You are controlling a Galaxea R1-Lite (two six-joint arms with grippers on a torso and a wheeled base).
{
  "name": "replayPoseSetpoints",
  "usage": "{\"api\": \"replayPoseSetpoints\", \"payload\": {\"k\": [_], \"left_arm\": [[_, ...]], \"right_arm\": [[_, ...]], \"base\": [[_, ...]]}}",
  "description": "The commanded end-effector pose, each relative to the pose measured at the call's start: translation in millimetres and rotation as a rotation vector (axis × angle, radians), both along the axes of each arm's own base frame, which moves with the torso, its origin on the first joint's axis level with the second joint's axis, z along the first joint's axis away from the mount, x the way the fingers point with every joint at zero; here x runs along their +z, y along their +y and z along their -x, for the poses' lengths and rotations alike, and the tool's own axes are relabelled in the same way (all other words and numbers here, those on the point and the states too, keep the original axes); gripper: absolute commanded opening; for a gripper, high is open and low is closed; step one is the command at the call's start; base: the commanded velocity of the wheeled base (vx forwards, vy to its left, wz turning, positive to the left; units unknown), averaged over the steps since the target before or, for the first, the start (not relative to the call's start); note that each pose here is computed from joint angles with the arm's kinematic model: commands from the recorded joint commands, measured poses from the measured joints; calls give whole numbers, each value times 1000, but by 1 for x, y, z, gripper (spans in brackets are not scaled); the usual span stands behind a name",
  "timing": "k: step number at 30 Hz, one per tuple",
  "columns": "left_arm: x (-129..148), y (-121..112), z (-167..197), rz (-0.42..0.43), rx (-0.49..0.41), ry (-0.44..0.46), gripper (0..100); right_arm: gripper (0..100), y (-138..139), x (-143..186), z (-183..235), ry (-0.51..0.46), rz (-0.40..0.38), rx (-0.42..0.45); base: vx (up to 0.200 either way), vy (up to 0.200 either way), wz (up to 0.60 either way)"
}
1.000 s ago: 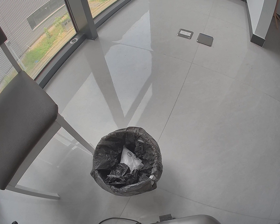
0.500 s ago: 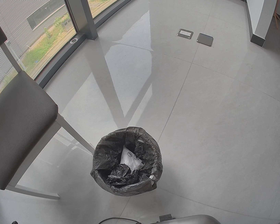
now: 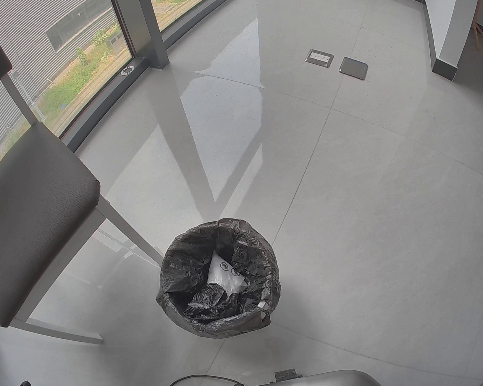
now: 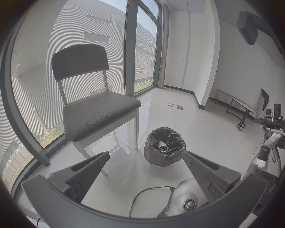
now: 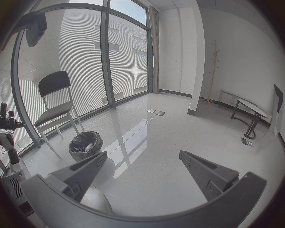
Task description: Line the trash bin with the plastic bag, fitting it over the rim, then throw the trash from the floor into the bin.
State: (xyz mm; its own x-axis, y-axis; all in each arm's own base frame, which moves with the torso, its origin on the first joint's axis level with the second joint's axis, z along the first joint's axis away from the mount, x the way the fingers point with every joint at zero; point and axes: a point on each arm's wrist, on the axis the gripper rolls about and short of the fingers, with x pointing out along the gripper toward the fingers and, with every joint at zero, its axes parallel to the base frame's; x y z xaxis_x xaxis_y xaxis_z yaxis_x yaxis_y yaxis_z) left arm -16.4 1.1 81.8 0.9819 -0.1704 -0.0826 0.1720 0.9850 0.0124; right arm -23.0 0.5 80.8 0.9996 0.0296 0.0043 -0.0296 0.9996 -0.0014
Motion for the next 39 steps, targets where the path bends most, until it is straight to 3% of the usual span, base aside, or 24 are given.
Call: {"api": "replayPoseSetpoints", "payload": {"k": [1,39], "left_arm": [[-4,0,-1,-3,0,17,100],[-4,0,-1,-3,0,18,100]], "right_arm": [[100,0,-5,0,3,0,1],[100,0,-5,0,3,0,1]], "base": [[0,0,0],[0,0,0]]}}
